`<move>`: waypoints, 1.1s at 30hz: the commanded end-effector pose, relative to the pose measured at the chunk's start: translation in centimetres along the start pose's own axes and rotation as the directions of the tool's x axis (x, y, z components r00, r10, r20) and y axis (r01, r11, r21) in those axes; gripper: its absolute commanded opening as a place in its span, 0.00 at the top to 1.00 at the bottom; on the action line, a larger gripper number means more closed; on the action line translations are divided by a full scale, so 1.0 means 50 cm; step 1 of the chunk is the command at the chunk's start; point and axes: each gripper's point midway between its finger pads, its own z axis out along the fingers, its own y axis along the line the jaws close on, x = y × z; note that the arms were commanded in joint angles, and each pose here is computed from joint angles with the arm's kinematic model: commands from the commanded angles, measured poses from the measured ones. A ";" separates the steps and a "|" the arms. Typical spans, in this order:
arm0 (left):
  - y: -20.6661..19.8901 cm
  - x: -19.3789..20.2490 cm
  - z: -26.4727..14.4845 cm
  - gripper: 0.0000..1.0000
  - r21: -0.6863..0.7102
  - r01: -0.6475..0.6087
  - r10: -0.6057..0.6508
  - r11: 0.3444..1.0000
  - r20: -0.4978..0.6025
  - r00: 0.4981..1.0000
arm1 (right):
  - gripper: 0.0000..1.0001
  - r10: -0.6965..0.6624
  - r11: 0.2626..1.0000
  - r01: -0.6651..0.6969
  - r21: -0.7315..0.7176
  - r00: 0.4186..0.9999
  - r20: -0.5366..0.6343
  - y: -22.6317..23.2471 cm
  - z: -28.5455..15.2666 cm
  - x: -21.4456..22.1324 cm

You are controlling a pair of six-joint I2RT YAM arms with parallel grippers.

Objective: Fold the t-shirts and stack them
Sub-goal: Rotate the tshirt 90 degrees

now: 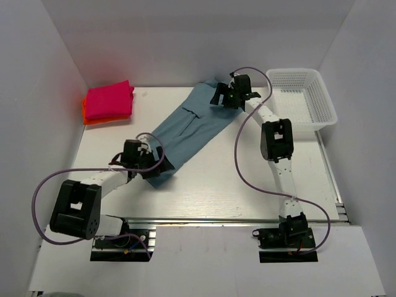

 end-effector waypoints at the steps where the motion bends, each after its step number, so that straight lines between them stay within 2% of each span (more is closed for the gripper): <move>1: 0.026 0.354 -0.088 0.00 -0.094 0.156 -0.180 0.983 -0.620 0.763 | 0.09 -0.083 0.991 0.086 -0.106 0.996 0.038 0.026 0.040 -0.039; 2: 0.000 0.372 -0.096 0.00 -0.026 0.099 -0.092 0.995 -0.656 0.749 | 0.09 -0.092 0.988 0.101 -0.118 0.993 0.079 0.027 0.052 -0.042; 3: -0.029 0.385 -0.110 0.00 0.039 0.108 -0.051 0.993 -0.689 0.723 | 0.09 -0.079 0.985 0.100 -0.143 0.986 0.149 0.044 0.048 -0.073; 7: -0.113 0.389 -0.123 0.00 0.228 -0.005 0.163 0.974 -0.680 0.715 | 0.09 -0.086 0.969 0.140 -0.206 0.965 0.248 0.099 -0.002 -0.138; 8: -0.147 0.365 -0.118 0.00 0.270 -0.050 0.218 0.962 -0.639 0.738 | 0.09 -0.098 0.961 0.158 -0.229 0.963 0.250 0.117 -0.011 -0.145; 9: -0.171 0.368 -0.123 0.00 0.312 -0.094 0.278 0.945 -0.622 0.732 | 0.09 -0.105 0.956 0.170 -0.238 0.959 0.261 0.139 -0.033 -0.169; 11: -0.209 0.347 -0.120 0.00 0.373 -0.174 0.367 0.911 -0.541 0.757 | 0.09 -0.147 0.941 0.224 -0.254 0.946 0.290 0.182 -0.086 -0.200; 13: -0.257 0.334 -0.138 0.00 0.477 -0.226 0.453 0.849 -0.438 0.776 | 0.09 -0.202 0.935 0.270 -0.230 0.939 0.278 0.182 -0.101 -0.186; 14: -0.282 0.315 -0.146 0.00 0.519 -0.267 0.498 0.812 -0.377 0.781 | 0.09 -0.223 0.928 0.302 -0.219 0.919 0.326 0.226 -0.168 -0.223; 15: -0.301 0.298 -0.160 0.00 0.536 -0.314 0.531 0.784 -0.316 0.787 | 0.09 -0.238 0.933 0.292 -0.208 0.938 0.251 0.214 -0.144 -0.167; 16: -0.312 0.278 -0.167 0.00 0.526 -0.346 0.540 0.777 -0.274 0.796 | 0.09 -0.279 0.933 0.319 -0.165 0.933 0.225 0.202 -0.151 -0.155; 18: -0.315 0.223 -0.172 0.00 0.422 -0.435 0.543 0.795 -0.177 0.821 | 0.09 -0.322 0.930 0.350 -0.109 0.923 0.212 0.231 -0.184 -0.149; 19: -0.306 0.163 -0.165 0.00 0.291 -0.486 0.528 0.824 -0.084 0.845 | 0.09 -0.304 0.947 0.312 -0.076 0.948 0.096 0.206 -0.186 -0.093; 20: -0.286 0.136 -0.180 0.00 0.198 -0.486 0.504 0.851 -0.049 0.862 | 0.09 -0.307 0.948 0.313 -0.063 0.947 0.089 0.224 -0.217 -0.091; 21: -0.268 0.104 -0.183 0.00 0.094 -0.419 0.422 0.903 -0.013 0.906 | 0.09 -0.301 0.954 0.301 0.002 0.952 0.062 0.217 -0.220 -0.071; 22: -0.235 0.038 -0.192 0.00 -0.078 -0.349 0.355 0.934 0.097 0.930 | 0.09 -0.286 0.957 0.288 0.027 0.956 -0.064 0.203 -0.227 0.018; 23: -0.196 0.032 -0.202 0.00 -0.178 -0.282 0.301 0.943 0.093 0.949 | 0.09 -0.279 0.958 0.283 0.037 0.955 -0.101 0.217 -0.227 0.061; 24: -0.185 0.014 -0.213 0.00 -0.230 -0.181 0.219 0.956 0.152 0.964 | 0.09 -0.286 0.953 0.291 0.081 0.956 -0.068 0.232 -0.268 0.052; 25: -0.165 -0.011 -0.222 0.00 -0.298 -0.142 0.210 0.944 0.211 0.955 | 0.09 -0.280 0.950 0.300 0.090 0.943 -0.182 0.207 -0.254 0.157; 27: -0.143 -0.019 -0.230 0.00 -0.353 -0.109 0.202 0.929 0.238 0.950 | 0.09 -0.271 0.948 0.298 0.115 0.940 -0.207 0.218 -0.281 0.220; 30: -0.126 -0.035 -0.239 0.00 -0.383 -0.063 0.180 0.922 0.276 0.944 | 0.09 -0.262 0.956 0.287 0.060 0.927 -0.268 0.238 -0.299 0.335; 31: -0.113 -0.042 -0.239 0.00 -0.399 -0.009 0.143 0.917 0.308 0.940 | 0.09 -0.287 0.957 0.289 -0.038 0.911 -0.297 0.274 -0.305 0.372; 33: -0.098 -0.038 -0.233 0.00 -0.407 0.002 0.137 0.913 0.311 0.940 | 0.09 -0.338 0.941 0.319 -0.111 0.888 -0.312 0.287 -0.304 0.424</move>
